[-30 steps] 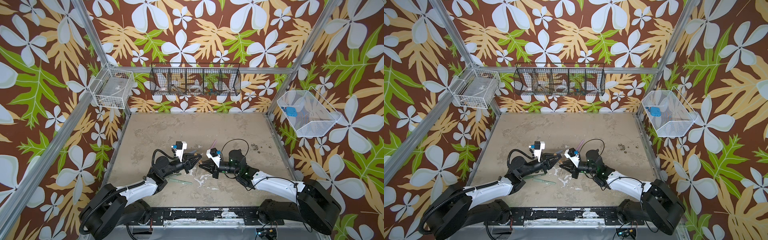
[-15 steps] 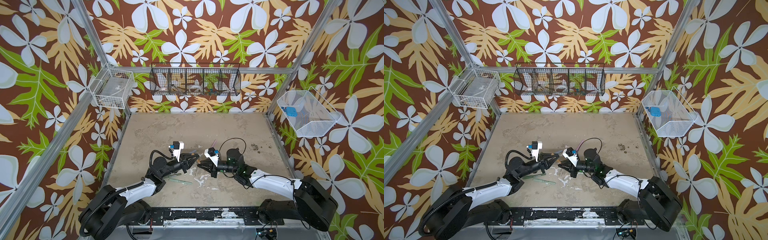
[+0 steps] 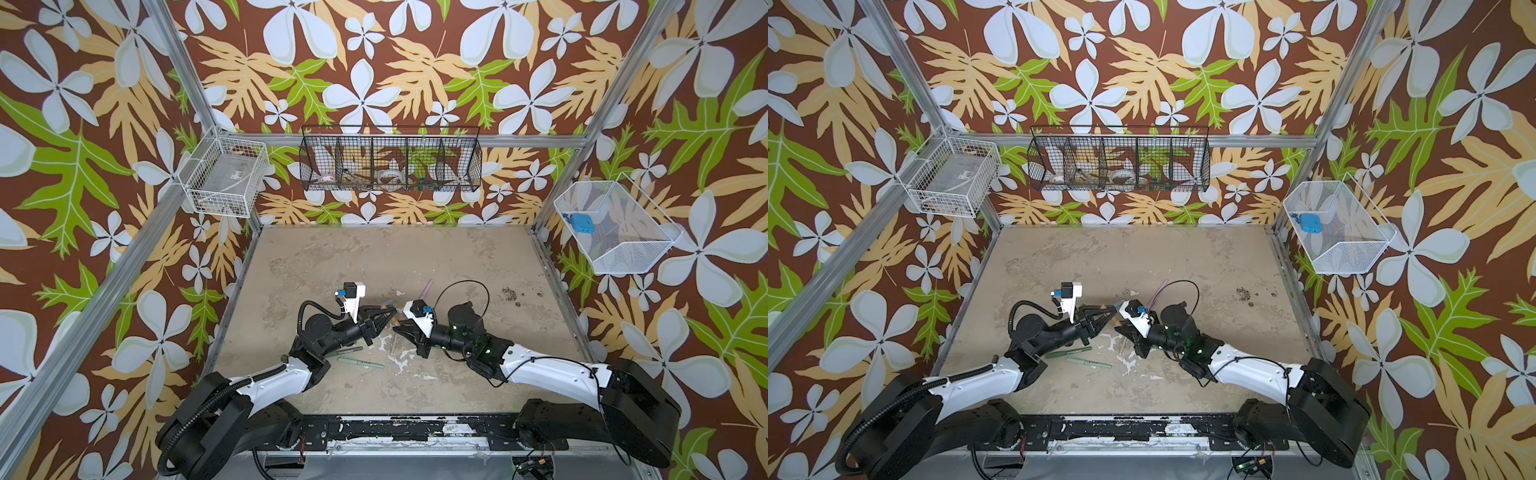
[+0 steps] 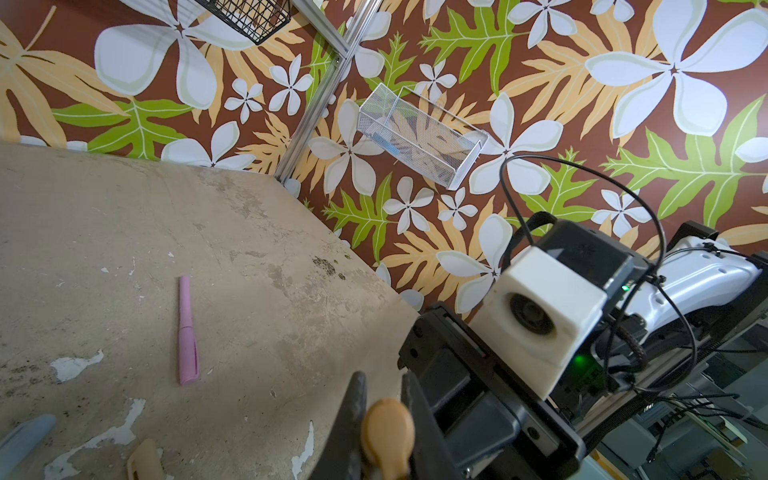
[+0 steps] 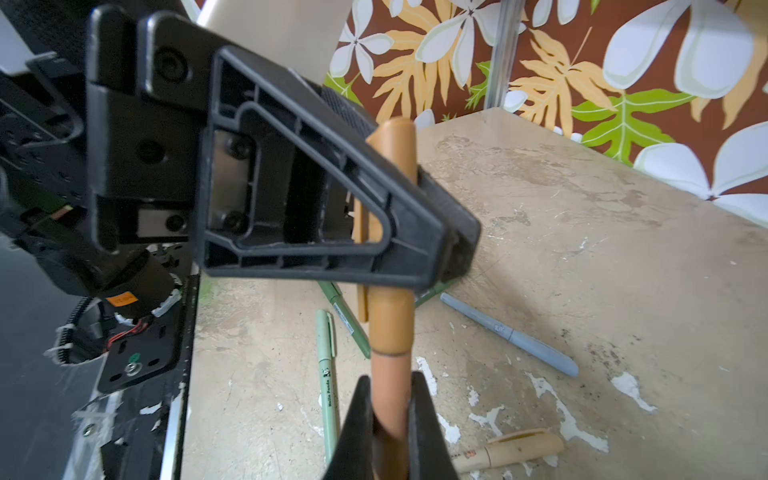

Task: Open the pen caps
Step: 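Close the left gripper on the tan pen's cap while the right gripper holds the barrel, then pull the right gripper away from the left gripper, drawing the barrel out of the cap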

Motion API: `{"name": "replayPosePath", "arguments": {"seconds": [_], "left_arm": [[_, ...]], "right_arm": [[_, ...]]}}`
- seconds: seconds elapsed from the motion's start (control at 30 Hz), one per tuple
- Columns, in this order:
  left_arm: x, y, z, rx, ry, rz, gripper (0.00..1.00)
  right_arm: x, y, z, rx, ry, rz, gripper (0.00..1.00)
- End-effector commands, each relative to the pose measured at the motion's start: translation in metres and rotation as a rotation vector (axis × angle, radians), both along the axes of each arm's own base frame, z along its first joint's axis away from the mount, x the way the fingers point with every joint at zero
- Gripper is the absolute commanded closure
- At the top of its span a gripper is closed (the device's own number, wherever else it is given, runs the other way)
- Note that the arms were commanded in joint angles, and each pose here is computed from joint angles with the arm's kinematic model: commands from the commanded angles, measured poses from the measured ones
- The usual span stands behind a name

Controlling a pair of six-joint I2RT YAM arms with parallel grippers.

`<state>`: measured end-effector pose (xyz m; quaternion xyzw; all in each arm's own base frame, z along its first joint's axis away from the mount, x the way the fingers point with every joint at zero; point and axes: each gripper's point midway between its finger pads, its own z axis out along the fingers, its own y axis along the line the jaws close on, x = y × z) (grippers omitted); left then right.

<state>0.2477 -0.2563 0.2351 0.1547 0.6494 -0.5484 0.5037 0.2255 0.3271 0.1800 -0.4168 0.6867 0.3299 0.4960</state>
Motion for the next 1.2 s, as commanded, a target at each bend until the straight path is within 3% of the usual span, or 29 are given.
{"name": "replayPosePath", "arguments": {"seconds": [0.0, 0.17, 0.4, 0.67, 0.83, 0.97, 1.17], "left_arm": [[0.009, 0.013, 0.029, -0.091, -0.071, 0.083, 1.0], [0.01, 0.016, 0.029, -0.096, -0.074, 0.094, 1.0], [0.009, 0.015, 0.03, -0.1, -0.071, 0.08, 1.0], [0.008, 0.017, 0.032, -0.1, -0.084, 0.086, 1.0], [0.011, 0.017, 0.029, -0.1, -0.071, 0.09, 1.0], [0.013, 0.017, 0.024, -0.116, -0.04, 0.085, 1.0], [0.014, 0.024, 0.028, -0.153, -0.03, 0.088, 1.0]], "right_arm": [[0.01, -0.02, -0.034, -0.2, -0.023, -0.156, 1.0], [0.007, -0.016, -0.034, -0.195, -0.023, -0.143, 1.0], [-0.016, -0.002, -0.032, -0.08, 0.122, 0.072, 1.0], [-0.029, -0.007, -0.02, 0.072, 0.256, 0.221, 1.0], [-0.014, -0.014, -0.027, 0.016, 0.227, 0.125, 1.0], [0.0, -0.016, -0.039, -0.143, 0.087, -0.045, 1.0], [0.003, -0.011, -0.047, -0.282, -0.038, -0.154, 1.0]]}}
